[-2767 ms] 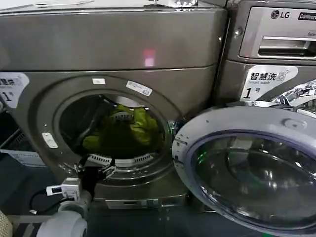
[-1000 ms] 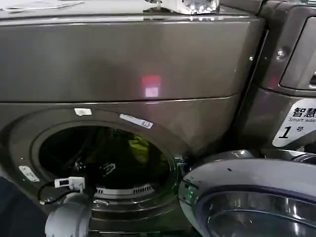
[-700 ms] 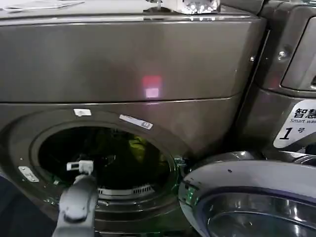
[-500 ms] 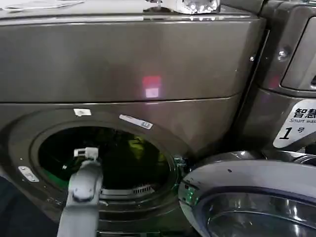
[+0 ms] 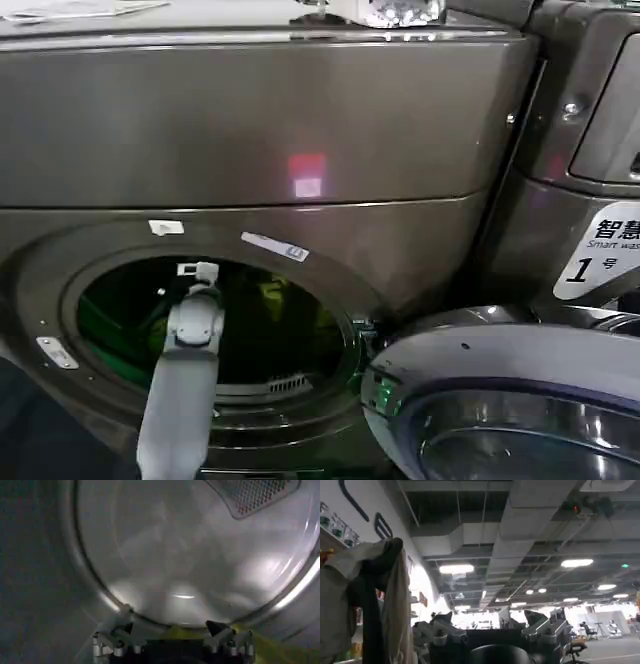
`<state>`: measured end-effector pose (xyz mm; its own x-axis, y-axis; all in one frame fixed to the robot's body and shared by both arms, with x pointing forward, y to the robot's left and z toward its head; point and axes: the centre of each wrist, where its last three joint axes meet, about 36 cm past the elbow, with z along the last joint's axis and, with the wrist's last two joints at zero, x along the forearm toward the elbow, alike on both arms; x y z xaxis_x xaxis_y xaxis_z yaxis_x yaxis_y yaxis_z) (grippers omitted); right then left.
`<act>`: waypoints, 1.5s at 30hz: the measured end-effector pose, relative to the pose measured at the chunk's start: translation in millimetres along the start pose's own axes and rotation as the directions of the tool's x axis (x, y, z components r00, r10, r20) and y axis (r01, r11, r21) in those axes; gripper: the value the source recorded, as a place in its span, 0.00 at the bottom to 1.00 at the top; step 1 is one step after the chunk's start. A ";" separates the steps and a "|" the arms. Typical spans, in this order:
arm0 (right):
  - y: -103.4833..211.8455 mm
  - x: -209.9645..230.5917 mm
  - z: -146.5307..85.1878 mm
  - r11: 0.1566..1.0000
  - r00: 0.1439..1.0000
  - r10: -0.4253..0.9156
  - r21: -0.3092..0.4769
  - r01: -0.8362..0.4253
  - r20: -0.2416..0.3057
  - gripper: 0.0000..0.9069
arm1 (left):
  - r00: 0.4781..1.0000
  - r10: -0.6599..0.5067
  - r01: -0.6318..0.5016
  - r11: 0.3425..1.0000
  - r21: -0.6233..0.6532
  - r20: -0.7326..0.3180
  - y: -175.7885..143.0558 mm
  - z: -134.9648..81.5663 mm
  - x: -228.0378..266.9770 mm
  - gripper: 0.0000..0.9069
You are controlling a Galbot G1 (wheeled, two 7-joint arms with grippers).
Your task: Grasp the clothes from the dryer.
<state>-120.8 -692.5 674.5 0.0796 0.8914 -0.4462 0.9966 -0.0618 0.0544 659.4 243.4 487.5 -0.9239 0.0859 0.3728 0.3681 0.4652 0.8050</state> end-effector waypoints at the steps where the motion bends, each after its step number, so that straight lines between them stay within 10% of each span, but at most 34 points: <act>1: 0.4 -0.1 0.0 1.000 1.000 -0.001 0.000 0.001 0.001 1.00 | 1.000 0.031 -0.031 0.998 -0.051 -0.005 2.9 -2.0 -1.6 1.00; 18: 8.1 -0.1 0.6 1.000 1.000 -0.020 -0.003 0.020 0.007 1.00 | 0.836 0.497 -0.549 0.755 -0.359 -0.234 37.5 -4.4 -23.7 1.00; 45: 17.4 2.3 4.3 0.999 0.999 -0.042 0.000 0.042 0.002 1.00 | 0.703 0.638 -0.710 0.605 -0.361 -0.314 39.3 -0.8 -47.6 1.00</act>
<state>-103.2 -693.4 670.5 0.0380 0.8921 -0.4501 0.9991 -0.0244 0.0360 718.0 256.9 501.7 -0.3821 0.0810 0.9205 0.9162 -0.0971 0.3889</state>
